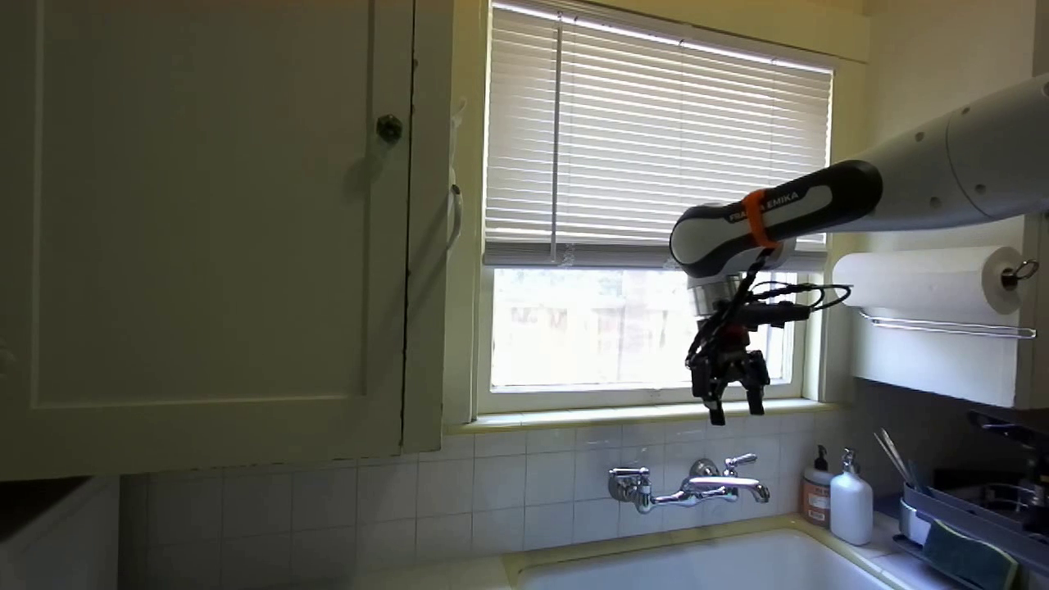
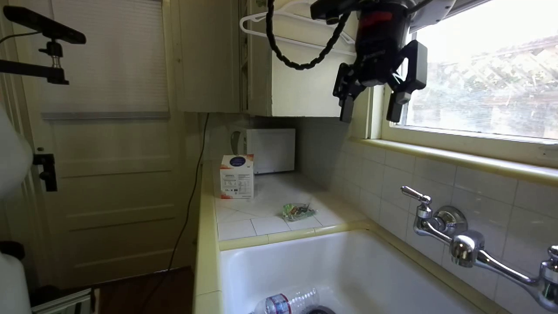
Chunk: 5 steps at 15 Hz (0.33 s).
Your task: Push the faucet nozzle to the right
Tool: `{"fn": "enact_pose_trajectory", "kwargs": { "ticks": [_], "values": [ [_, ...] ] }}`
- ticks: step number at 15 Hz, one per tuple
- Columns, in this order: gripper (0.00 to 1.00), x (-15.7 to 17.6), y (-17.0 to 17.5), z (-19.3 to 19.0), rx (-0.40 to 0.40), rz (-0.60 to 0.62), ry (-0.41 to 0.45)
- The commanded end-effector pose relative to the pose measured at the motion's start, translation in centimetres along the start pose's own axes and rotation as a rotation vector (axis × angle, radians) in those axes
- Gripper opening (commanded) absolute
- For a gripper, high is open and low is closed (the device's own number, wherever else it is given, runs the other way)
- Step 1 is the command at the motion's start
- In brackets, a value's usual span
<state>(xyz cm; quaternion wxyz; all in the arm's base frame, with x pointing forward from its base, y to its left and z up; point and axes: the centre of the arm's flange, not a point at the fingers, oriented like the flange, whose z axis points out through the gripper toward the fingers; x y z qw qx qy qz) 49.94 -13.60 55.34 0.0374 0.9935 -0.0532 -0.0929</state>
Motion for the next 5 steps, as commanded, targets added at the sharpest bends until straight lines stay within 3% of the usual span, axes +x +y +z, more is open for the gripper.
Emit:
{"fn": "enact_pose_trajectory", "kwargs": {
  "ticks": [1, 5],
  "values": [
    [1.0, -0.03, 0.02, -0.09, 0.001, 0.001, 0.002],
    [1.0, -0.03, 0.02, -0.09, 0.001, 0.001, 0.002]
  ]
}}
